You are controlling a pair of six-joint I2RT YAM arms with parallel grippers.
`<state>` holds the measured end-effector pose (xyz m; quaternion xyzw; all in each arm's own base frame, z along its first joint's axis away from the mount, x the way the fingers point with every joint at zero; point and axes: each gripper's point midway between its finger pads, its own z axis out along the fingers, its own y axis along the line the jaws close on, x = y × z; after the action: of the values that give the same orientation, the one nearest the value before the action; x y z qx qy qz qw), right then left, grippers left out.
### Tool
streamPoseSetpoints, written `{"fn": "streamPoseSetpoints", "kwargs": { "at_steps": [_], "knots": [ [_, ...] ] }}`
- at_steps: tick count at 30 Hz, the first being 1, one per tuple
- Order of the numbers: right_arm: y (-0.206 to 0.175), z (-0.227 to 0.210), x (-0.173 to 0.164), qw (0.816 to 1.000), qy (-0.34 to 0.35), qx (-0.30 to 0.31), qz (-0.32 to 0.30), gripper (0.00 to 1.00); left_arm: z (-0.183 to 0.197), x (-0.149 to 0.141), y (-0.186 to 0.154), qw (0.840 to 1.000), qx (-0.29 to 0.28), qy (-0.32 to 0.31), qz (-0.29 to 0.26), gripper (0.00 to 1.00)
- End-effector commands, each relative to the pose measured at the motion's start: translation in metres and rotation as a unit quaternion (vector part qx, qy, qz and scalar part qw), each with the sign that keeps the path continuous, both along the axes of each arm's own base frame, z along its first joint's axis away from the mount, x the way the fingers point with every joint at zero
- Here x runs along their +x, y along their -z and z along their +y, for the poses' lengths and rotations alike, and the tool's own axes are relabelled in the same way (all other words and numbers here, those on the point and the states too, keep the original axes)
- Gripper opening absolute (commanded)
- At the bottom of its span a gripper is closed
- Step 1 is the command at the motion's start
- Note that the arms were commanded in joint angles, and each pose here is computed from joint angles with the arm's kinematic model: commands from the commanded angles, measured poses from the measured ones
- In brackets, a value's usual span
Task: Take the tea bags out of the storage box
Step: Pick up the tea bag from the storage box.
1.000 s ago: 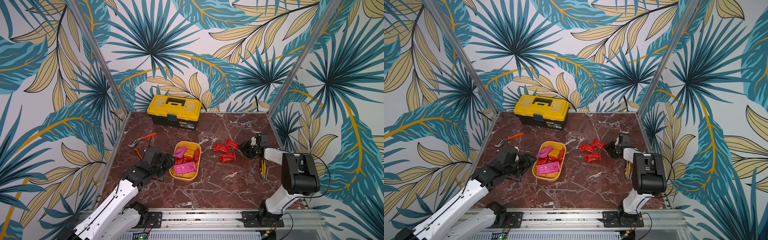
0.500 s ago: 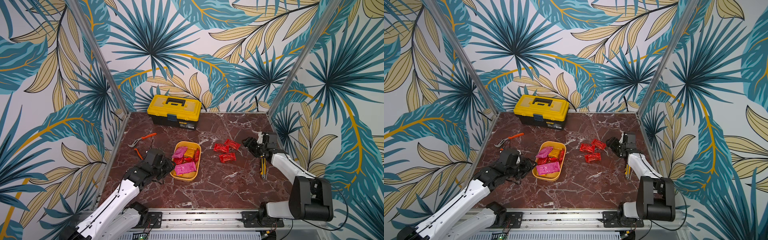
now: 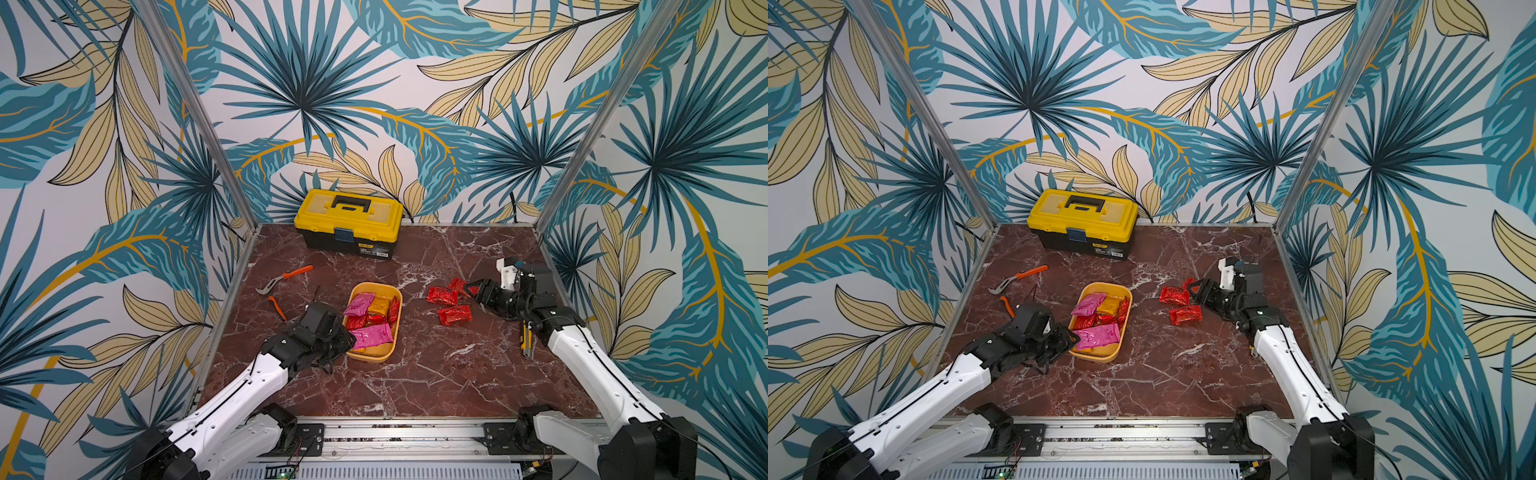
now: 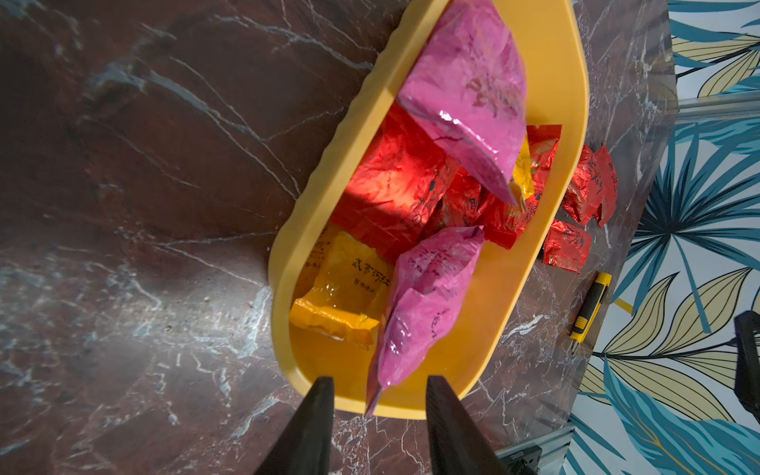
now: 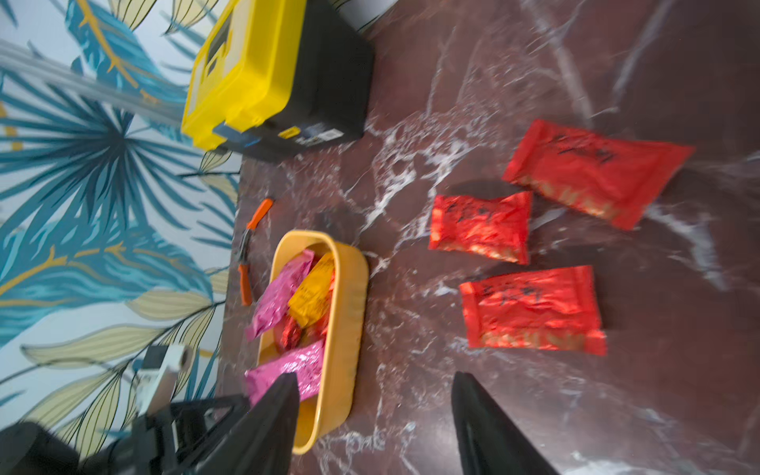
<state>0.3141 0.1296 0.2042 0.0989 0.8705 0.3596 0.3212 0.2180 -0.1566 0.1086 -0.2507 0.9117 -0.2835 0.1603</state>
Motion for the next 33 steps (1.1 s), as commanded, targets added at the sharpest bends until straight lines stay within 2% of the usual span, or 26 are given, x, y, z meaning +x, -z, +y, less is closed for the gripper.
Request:
{"fn": "streamPoseSetpoints", "kwargs": {
  "at_steps": [1, 8, 15, 21, 26, 33],
  "knots": [
    [-0.009, 0.028, -0.020, 0.998, -0.049, 0.033, 0.003, 0.61, -0.004, 0.004, -0.003, 1.000, -0.001, 0.012, -0.018, 0.40],
    [-0.008, 0.064, -0.047, 0.994, -0.092, 0.063, 0.010, 0.57, -0.005, 0.006, 0.001, 1.000, 0.006, 0.022, -0.019, 0.30],
    [-0.015, 0.071, -0.056, 0.992, -0.100, 0.077, 0.006, 0.57, -0.007, 0.011, 0.003, 0.999, 0.010, 0.028, -0.026, 0.29],
    [-0.028, 0.074, -0.056, 0.991, -0.107, 0.083, -0.005, 0.57, -0.010, 0.015, 0.009, 0.999, 0.008, 0.028, -0.027, 0.23],
    [-0.028, 0.078, -0.058, 0.990, -0.112, 0.087, -0.001, 0.57, -0.012, 0.017, 0.006, 0.999, 0.002, 0.028, -0.031, 0.15],
    [-0.028, 0.081, -0.058, 0.989, -0.112, 0.094, -0.008, 0.57, -0.010, 0.015, -0.002, 0.999, 0.006, 0.030, -0.030, 0.00]
  ]
}}
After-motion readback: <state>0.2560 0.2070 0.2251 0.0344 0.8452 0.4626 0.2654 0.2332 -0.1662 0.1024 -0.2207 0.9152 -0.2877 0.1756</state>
